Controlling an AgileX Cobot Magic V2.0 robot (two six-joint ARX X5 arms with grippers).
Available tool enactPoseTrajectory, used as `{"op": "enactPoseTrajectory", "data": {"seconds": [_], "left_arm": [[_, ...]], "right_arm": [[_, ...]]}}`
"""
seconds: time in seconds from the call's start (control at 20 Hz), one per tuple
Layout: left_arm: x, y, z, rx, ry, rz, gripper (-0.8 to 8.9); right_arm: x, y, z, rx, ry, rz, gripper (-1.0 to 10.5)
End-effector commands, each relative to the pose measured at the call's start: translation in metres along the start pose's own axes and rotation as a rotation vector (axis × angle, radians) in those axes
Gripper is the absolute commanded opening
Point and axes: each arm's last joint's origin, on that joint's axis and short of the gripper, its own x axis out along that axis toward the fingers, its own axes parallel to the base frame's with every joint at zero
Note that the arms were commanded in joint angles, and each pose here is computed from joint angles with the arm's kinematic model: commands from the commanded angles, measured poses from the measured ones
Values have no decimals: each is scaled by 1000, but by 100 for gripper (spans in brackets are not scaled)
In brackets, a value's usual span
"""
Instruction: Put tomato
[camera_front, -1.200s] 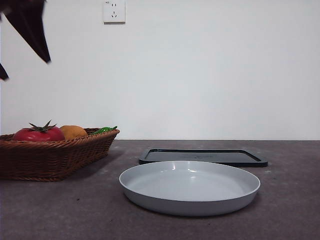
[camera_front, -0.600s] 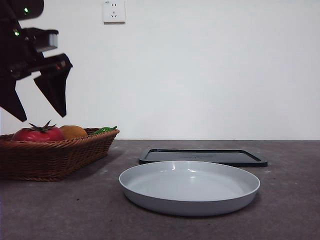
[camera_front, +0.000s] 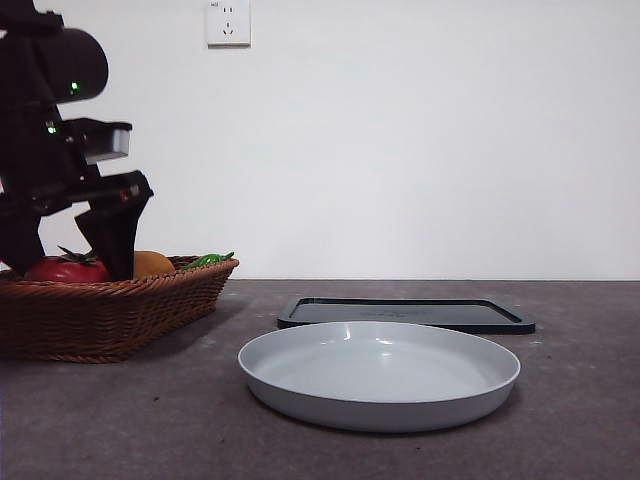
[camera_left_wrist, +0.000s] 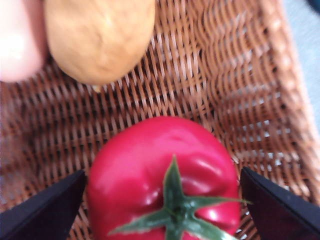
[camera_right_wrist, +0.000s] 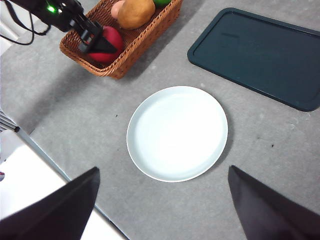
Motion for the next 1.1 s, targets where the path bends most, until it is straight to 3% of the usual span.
{"op": "enactPoseTrajectory", "data": {"seconds": [0.05,0.15,0.3,0.55,0.75,0.9,1.1], "left_arm": [[3,-1,5,20,-2,1,495],[2,-1,4,18,2,1,455],[2,-1,3,17,10,0,303],[-7,-2,4,-11,-9,0,303],[-43,-13,7,-3,-118,-11,303],[-76,-32,8,41,-220,-85,303],[-96,-75,7,163,-304,-192,303]], "right_arm": [[-3,2,5,-18,-21,6,411],[-3,2,5,-18,-21,6,411],[-3,2,5,-18,-21,6,411],[-3,2,5,-18,-21,6,411],[-3,2,5,-18,-22,6,411],[-3,2,5,-18,-22,6,411],[-3,2,5,-21,-28,6,411]]}}
